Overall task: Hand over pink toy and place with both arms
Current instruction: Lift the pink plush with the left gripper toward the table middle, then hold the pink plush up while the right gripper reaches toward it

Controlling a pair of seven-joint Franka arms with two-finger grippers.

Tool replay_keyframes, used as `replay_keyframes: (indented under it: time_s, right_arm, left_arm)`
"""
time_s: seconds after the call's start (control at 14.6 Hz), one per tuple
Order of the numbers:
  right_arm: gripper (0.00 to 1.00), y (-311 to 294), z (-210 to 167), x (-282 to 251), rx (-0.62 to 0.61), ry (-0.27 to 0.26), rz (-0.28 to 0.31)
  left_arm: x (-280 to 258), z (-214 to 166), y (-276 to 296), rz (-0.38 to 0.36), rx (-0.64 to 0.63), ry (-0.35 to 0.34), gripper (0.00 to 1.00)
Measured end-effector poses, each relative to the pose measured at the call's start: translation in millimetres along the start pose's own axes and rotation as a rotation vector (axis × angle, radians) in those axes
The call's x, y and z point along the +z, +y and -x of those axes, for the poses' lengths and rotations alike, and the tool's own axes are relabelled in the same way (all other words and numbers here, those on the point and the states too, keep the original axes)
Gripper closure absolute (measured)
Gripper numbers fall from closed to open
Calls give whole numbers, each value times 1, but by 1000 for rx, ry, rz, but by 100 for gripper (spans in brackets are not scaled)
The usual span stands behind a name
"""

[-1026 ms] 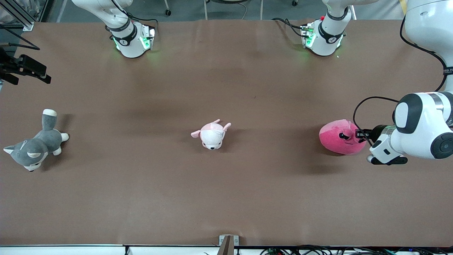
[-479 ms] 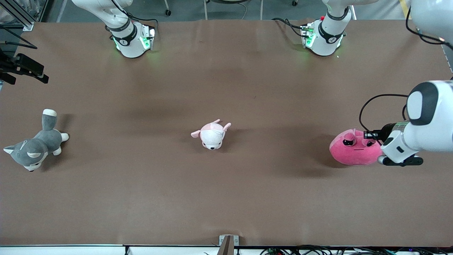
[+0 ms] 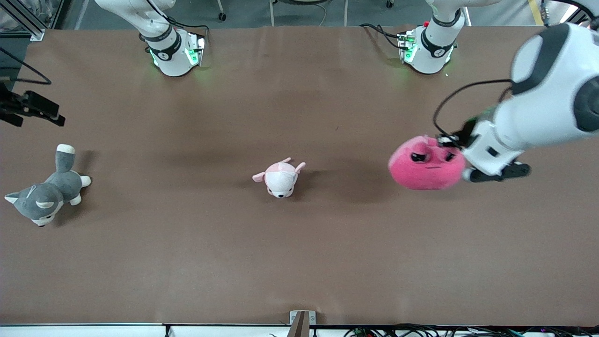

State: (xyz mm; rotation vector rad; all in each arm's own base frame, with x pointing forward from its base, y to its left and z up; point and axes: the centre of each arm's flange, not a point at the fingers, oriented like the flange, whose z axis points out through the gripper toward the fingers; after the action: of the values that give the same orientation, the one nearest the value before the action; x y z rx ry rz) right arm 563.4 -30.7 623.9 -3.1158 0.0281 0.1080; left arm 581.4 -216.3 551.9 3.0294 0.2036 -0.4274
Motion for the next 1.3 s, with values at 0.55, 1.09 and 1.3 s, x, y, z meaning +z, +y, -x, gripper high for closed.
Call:
replay_keyframes:
  time_s: [0.55, 1.09, 1.3]
  right_arm:
    - [0, 10, -33, 61, 116, -104, 3]
    - [0, -116, -18, 65, 570, -181, 5]
    - [0, -175, -6, 60, 676, -205, -51]
  left_arm:
    - [6, 156, 193, 50, -120, 51, 91]
    - [34, 211, 267, 134, -201, 76, 91]
    - [43, 216, 278, 133, -199, 89, 91]
